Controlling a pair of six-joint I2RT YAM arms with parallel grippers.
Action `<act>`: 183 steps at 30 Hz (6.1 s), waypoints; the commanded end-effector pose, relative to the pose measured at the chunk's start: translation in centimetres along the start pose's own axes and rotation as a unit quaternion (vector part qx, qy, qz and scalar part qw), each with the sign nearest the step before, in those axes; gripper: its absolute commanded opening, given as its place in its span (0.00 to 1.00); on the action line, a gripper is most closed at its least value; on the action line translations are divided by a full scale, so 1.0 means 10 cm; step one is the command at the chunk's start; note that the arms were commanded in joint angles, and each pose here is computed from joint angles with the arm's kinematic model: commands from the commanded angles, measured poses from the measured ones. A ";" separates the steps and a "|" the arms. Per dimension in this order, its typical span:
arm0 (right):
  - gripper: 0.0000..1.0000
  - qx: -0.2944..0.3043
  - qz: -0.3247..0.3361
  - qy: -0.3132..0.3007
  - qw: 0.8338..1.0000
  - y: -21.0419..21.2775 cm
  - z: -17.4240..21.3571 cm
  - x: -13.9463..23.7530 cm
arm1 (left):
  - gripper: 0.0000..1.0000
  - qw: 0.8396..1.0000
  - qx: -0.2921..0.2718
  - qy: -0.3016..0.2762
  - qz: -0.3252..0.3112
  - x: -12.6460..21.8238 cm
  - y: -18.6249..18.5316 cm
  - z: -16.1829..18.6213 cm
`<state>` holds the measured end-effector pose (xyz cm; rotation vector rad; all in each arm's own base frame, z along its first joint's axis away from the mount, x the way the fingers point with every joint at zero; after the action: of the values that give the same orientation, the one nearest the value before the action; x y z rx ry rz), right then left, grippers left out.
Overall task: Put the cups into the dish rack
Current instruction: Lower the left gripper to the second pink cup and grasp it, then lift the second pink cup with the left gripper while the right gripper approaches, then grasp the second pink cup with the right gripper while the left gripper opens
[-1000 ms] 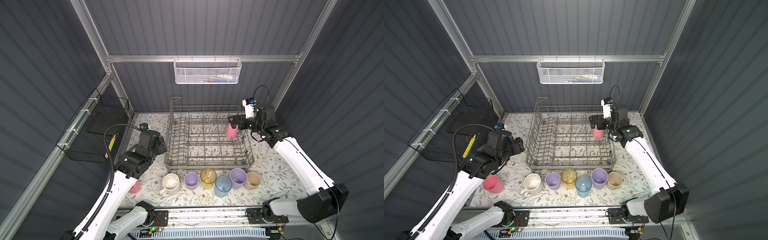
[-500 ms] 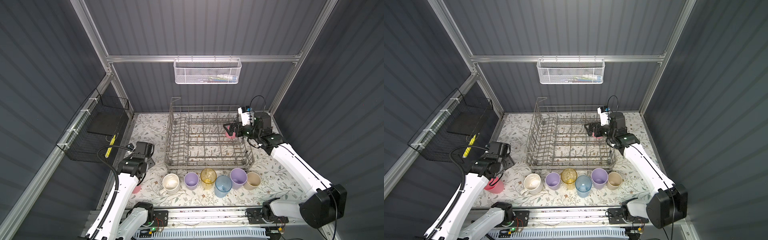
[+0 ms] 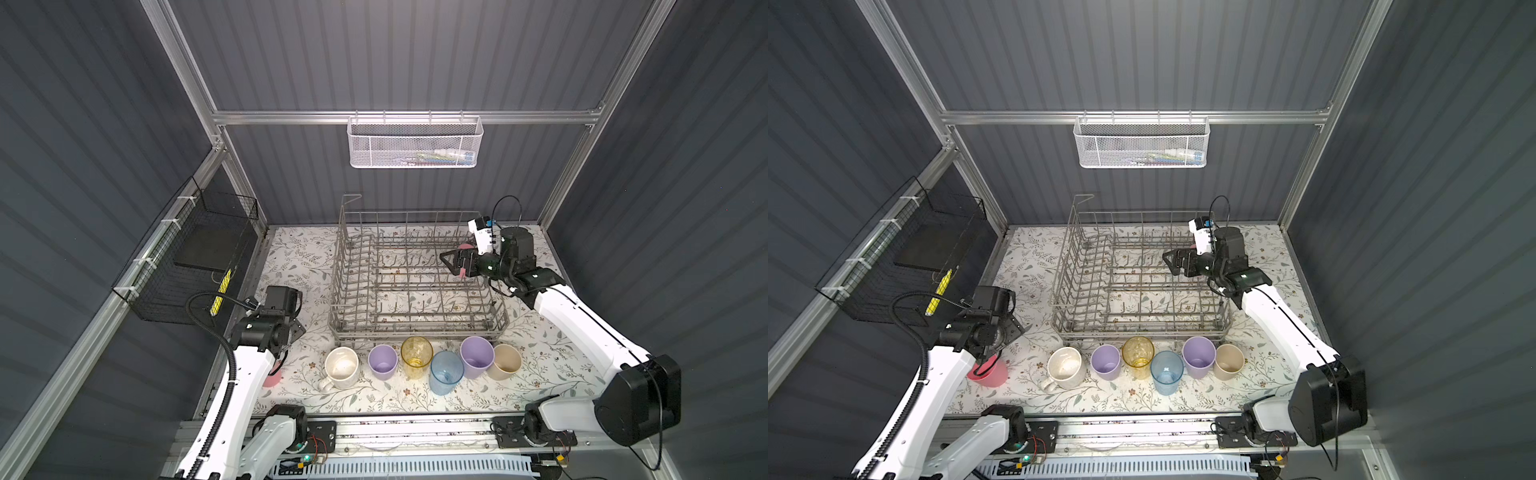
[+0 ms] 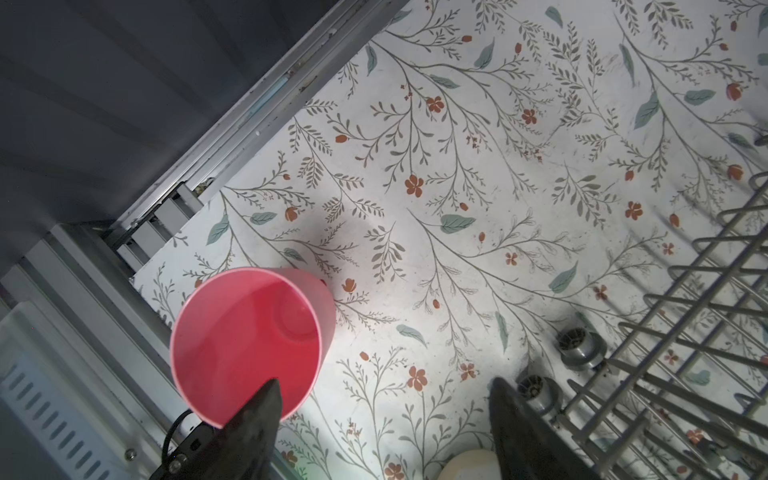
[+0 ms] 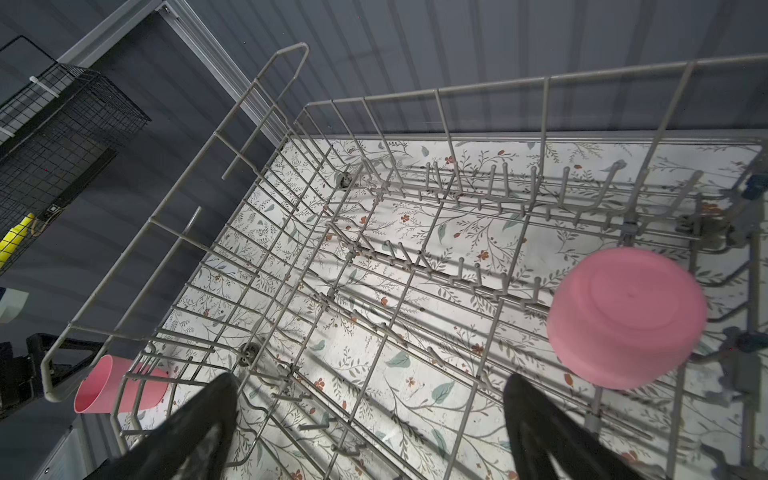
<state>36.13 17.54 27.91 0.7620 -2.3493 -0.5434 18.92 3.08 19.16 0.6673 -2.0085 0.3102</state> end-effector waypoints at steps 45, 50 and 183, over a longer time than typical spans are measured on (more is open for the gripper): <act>0.99 -0.012 0.010 0.021 1.000 -0.11 0.10 -0.12 | 0.28 0.995 0.045 0.089 -0.013 -0.71 0.05 0.23; 0.99 -0.018 0.014 0.015 1.000 -0.13 0.07 -0.12 | 0.11 0.995 0.039 0.087 -0.005 -0.70 0.03 0.22; 0.48 -0.186 -0.456 0.031 0.870 0.74 -0.41 -0.03 | 0.34 0.497 -0.233 -0.111 0.828 2.34 -3.31 -0.32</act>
<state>36.95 23.21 33.47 1.5854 -1.5705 -1.3104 32.40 -30.65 37.36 -1.8413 -2.0699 0.7297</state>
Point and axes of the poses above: each gripper's point midway between its finger pads, its own x axis back along the fingers, its own y axis along the line the jaws close on, z = x × y, the point moved 3 cm from there along x, back along the fingers, and after that the axes turned 9 degrees about -x, right-handed, at the moved point
